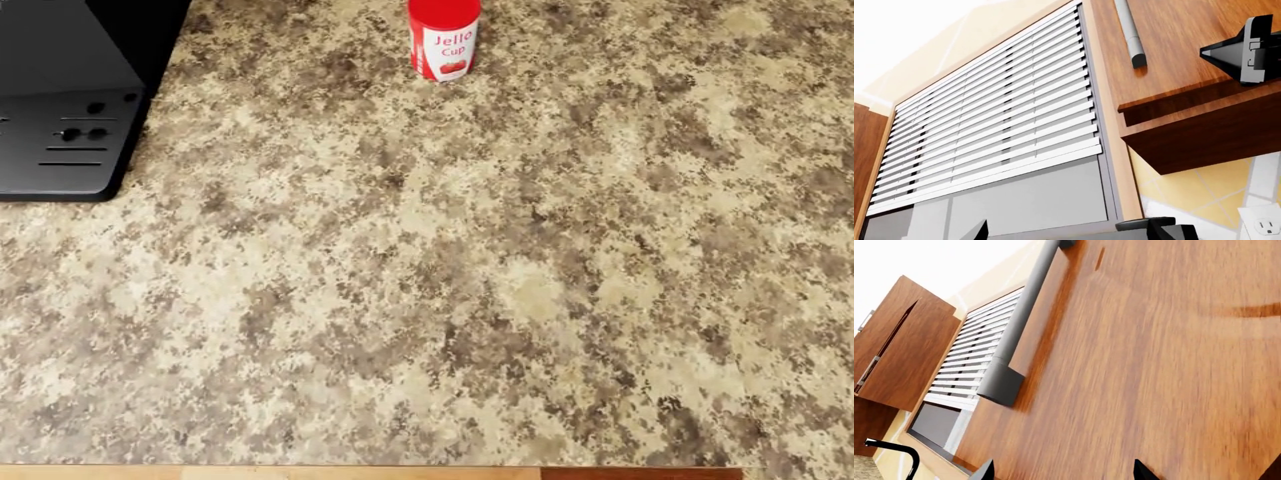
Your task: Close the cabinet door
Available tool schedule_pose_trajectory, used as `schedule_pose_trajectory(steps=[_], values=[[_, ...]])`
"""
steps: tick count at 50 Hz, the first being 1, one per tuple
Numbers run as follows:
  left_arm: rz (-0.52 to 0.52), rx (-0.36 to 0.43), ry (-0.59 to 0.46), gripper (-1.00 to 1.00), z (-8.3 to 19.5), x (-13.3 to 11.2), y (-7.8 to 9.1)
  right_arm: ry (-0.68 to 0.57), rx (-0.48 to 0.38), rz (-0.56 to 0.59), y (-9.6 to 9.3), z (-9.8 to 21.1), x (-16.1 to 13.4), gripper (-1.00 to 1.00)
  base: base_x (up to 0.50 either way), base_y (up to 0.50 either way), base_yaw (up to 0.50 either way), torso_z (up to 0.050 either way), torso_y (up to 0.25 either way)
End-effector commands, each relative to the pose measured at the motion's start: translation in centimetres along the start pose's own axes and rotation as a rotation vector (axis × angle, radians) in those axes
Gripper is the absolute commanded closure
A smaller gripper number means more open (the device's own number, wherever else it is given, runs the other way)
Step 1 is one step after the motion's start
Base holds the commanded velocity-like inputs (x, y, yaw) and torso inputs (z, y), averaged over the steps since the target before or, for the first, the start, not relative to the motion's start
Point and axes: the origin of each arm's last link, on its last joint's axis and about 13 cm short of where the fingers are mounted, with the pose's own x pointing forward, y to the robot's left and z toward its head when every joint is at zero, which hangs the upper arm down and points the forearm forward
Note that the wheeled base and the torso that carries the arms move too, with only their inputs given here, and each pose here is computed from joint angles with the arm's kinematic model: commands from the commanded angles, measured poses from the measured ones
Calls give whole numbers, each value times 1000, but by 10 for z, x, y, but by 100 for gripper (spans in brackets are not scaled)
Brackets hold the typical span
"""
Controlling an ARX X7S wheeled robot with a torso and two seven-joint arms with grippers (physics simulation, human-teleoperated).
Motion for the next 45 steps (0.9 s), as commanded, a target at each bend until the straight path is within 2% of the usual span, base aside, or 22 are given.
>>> schedule_pose_trajectory(steps=[1,32,45], values=[[-1,0,0,-100,0,0,0,143,51,-15,1,-20,-4,-100,0,0,0,42,-135],[13,-11,2,-100,0,2,-1,158,41,-7,-1,-24,-5,-100,0,0,0,42,-132],[11,-22,-2,-100,0,1,-3,176,36,-20,-5,-34,-7,-100,0,0,0,2,-1]])
